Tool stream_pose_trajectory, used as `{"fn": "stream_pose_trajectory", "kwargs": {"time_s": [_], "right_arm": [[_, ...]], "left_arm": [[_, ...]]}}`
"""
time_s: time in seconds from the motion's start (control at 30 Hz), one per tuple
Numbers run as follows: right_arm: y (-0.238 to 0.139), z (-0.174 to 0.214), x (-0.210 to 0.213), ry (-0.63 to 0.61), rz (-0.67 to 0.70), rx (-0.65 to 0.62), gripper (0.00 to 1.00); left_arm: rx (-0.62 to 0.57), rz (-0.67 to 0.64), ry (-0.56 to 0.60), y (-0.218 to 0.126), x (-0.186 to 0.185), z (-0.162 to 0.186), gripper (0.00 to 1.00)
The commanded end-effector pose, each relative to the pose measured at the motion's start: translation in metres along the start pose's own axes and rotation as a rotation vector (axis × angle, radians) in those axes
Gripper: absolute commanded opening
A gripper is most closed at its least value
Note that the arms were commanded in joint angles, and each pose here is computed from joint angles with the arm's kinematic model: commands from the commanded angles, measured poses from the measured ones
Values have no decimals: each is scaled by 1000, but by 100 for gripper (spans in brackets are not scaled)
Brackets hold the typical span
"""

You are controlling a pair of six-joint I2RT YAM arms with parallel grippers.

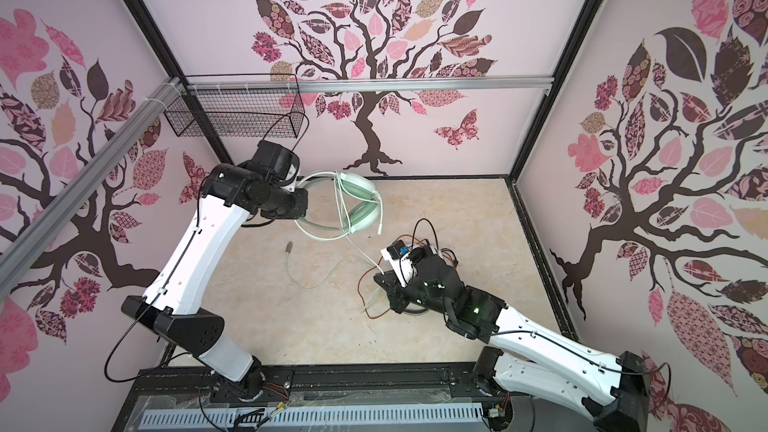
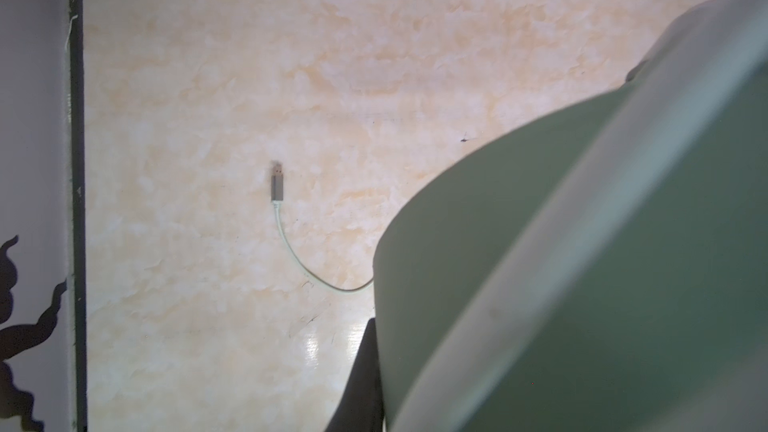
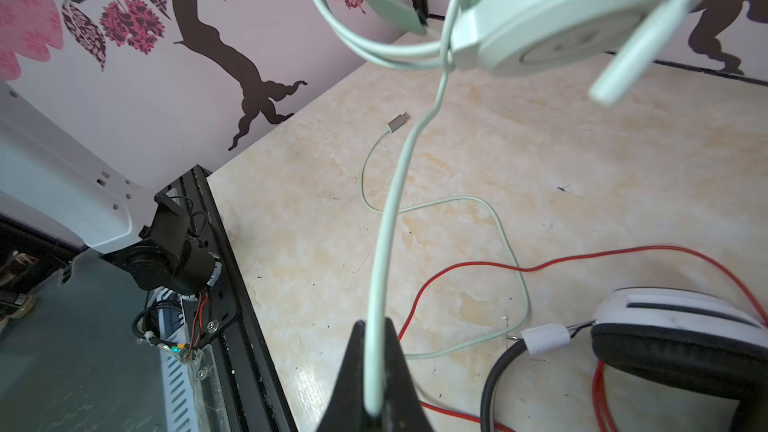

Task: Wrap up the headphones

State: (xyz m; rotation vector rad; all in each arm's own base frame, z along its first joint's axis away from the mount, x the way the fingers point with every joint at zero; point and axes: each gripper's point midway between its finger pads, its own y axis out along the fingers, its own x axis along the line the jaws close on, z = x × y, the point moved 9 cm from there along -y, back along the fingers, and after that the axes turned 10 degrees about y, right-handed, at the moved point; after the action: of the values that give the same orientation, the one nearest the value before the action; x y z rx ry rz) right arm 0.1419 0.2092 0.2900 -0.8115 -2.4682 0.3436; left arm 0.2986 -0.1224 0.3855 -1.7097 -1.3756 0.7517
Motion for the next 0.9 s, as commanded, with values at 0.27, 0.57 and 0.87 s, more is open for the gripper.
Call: {"fn": "stream_pose_trajectory", "kwargs": {"time_s": [0.27,0.57,0.87], "right_arm": [[-6,-29,-9,-209,348,215,0],[8,-68,-23,-362,665,89,0],[12,-86,-24,-468,744,-89,7]], "left_arm": [[-121,-335,70,-10,-4,0,0],[-58,-506,243,-1,-29,21,0],[34,-408,330,10,-55,51,0]]}}
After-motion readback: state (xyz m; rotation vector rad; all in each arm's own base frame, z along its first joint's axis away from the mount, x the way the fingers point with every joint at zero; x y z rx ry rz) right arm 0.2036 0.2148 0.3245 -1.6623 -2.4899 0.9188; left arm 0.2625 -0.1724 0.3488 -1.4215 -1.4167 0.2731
